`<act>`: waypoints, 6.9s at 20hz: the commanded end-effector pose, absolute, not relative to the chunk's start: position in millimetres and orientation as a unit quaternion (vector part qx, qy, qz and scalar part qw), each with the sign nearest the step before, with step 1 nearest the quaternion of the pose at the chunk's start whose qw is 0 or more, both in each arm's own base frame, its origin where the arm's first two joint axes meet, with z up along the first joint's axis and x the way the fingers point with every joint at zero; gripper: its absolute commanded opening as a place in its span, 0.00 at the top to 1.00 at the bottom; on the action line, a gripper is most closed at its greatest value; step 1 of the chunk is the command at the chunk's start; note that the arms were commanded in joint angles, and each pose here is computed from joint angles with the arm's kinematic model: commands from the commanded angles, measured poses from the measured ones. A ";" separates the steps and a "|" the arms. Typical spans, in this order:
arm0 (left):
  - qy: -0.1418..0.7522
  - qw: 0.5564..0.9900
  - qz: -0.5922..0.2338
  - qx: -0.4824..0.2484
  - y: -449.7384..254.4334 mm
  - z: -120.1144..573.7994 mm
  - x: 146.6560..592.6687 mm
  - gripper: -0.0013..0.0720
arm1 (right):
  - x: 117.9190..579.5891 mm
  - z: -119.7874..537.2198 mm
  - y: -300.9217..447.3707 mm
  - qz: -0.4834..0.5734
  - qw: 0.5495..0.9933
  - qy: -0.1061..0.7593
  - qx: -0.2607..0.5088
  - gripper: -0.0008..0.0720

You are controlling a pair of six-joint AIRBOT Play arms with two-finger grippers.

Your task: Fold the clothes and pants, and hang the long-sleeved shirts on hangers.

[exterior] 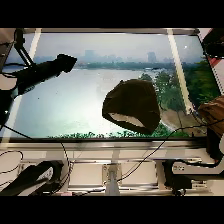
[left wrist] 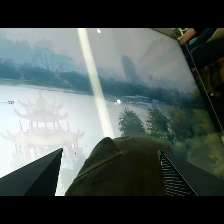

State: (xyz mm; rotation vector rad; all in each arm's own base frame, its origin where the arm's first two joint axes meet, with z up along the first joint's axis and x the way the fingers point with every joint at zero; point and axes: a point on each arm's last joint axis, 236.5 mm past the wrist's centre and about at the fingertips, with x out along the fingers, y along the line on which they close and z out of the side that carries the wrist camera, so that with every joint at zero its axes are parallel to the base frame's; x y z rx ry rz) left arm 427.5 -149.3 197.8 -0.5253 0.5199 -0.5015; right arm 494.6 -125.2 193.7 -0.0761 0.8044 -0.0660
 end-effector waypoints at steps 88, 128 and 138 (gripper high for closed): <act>0.531 0.746 -0.354 -0.192 -262.9 -2.2 363.7 0.03 | 316.8 197.0 96.7 0.293 0.869 0.286 0.279 0.97; 0.367 0.826 -0.417 -0.091 -253.9 130.5 340.0 0.03 | 518.8 71.3 163.5 0.186 0.924 0.333 0.034 0.10; 0.375 0.824 -0.411 -0.106 -254.0 130.4 340.0 0.03 | 344.8 -3.7 129.1 0.377 0.681 0.608 -0.157 0.10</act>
